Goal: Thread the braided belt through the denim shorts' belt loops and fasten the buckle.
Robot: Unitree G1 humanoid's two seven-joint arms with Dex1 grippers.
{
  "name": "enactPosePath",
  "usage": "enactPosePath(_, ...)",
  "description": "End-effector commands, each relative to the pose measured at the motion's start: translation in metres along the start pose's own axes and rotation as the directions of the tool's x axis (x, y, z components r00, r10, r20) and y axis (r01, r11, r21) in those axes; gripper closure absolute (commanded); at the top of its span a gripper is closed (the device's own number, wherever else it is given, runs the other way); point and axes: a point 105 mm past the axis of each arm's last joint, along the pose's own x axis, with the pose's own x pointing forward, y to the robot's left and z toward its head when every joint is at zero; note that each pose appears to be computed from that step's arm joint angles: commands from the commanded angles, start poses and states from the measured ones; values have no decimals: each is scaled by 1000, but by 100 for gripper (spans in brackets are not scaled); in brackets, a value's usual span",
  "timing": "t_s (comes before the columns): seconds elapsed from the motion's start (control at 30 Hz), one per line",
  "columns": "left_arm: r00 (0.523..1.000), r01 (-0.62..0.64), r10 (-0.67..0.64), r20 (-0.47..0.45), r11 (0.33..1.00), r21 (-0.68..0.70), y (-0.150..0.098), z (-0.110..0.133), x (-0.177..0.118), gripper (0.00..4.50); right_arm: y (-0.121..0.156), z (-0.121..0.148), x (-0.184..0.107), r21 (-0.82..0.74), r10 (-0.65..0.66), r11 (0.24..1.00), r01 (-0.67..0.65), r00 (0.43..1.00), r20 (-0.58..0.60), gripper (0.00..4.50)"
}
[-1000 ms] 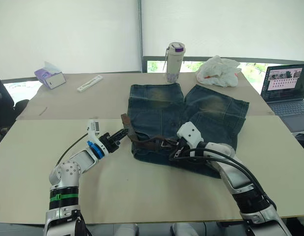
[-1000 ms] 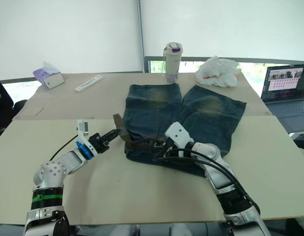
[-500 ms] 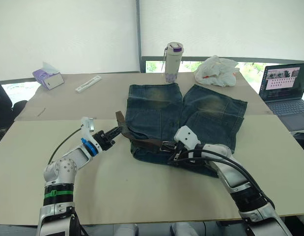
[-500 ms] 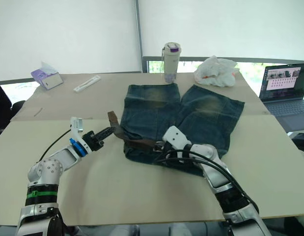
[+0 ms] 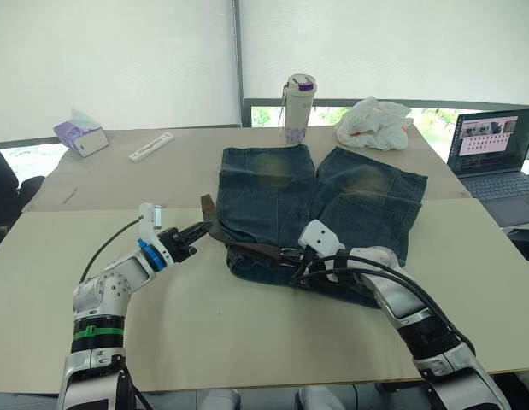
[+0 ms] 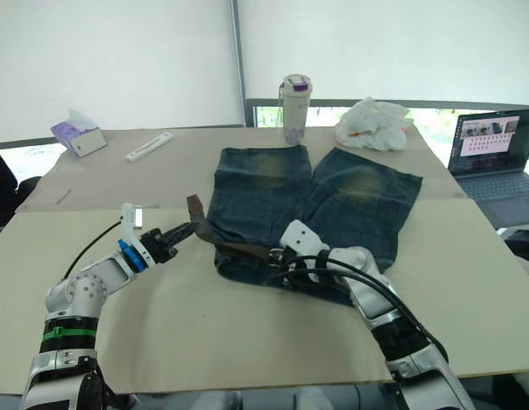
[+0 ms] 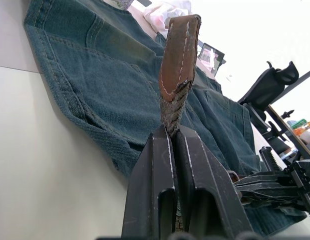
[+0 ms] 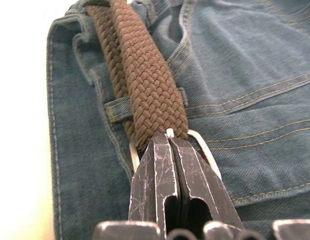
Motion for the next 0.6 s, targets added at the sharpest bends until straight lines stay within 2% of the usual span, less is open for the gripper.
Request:
enactPosePath(0.03, 998, 26, -29, 49, 997, 67, -6, 17, 6, 450, 3, -24, 1, 75, 22, 997, -14, 994, -106, 448)
enactPosePath(0.2, 996, 60, -65, 54, 995, 86, -12, 20, 13, 450, -3, -28, 1, 103, -12, 994, 26, 990, -137, 448)
enactPosePath(0.33, 998, 52, -55, 33, 994, 94, -8, 16, 14, 450, 0, -4, -3, 114, 37, 993, -39, 999, 20, 448)
enactPosePath(0.43, 998, 51, -53, 20, 994, 96, -6, 13, 15, 450, -2, 16, -12, 110, 53, 991, -71, 985, 163, 448)
enactPosePath(0.6, 998, 55, -56, 13, 994, 94, -5, 11, 16, 450, -17, 24, -15, 124, 4, 992, -34, 974, 229, 448)
